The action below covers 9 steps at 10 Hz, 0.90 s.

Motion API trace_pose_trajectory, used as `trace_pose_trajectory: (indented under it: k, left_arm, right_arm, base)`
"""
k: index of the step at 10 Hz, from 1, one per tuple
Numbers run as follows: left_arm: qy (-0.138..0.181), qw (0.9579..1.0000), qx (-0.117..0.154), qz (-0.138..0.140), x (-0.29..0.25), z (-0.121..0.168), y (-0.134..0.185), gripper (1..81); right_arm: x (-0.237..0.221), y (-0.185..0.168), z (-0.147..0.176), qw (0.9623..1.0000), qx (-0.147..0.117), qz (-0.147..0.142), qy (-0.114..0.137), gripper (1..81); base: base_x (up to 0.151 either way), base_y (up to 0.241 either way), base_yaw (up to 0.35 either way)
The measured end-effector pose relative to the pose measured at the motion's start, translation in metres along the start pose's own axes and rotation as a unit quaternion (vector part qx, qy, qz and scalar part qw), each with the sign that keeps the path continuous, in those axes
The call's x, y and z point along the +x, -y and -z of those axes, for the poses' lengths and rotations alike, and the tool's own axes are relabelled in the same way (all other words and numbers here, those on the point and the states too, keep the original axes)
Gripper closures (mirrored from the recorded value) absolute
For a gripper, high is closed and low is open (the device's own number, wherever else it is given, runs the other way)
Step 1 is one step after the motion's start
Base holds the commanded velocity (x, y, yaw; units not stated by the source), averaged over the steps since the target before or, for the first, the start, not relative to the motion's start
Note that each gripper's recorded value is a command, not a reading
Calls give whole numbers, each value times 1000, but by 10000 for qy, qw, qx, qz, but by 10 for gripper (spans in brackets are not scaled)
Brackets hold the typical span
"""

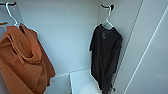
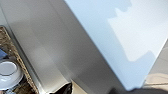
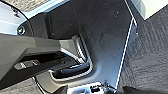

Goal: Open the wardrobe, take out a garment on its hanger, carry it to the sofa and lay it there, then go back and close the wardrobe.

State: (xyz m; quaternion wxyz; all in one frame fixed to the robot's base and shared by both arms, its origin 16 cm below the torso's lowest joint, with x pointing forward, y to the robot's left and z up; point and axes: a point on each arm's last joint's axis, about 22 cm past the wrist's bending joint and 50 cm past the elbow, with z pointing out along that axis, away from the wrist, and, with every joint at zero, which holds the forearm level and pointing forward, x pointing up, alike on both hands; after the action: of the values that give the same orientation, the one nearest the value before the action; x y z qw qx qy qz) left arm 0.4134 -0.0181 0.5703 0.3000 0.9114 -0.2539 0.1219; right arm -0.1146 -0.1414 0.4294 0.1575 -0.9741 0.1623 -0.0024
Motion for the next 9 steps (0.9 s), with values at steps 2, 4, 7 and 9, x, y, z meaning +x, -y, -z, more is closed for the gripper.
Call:
trace_pose_trajectory:
  k: [2, 4, 7, 9]
  left_arm:
    - [174, 9998, -55, -37, 29, 20, -2, 10]
    - [388, 9991, -157, 40, 44, 38, -12, 10]
    - [-424, 9989, -125, -134, 165, 84, -16, 10]
    - [-296, 9992, -245, -109, 175, 86, -38, 10]
  right_arm:
    - [0, -5, 1, 10000, -44, 0, 0, 10]
    - [0, -5, 1, 10000, -43, 2, 5, 10]
    - [0, -5, 1, 10000, -50, 2, 8, 10]
    - [2, -5, 1, 10000, -51, 4, -2, 10]
  base:
    - [0, 0, 0]
    - [0, 0, 0]
    - [0, 0, 0]
    - [0, 0, 0]
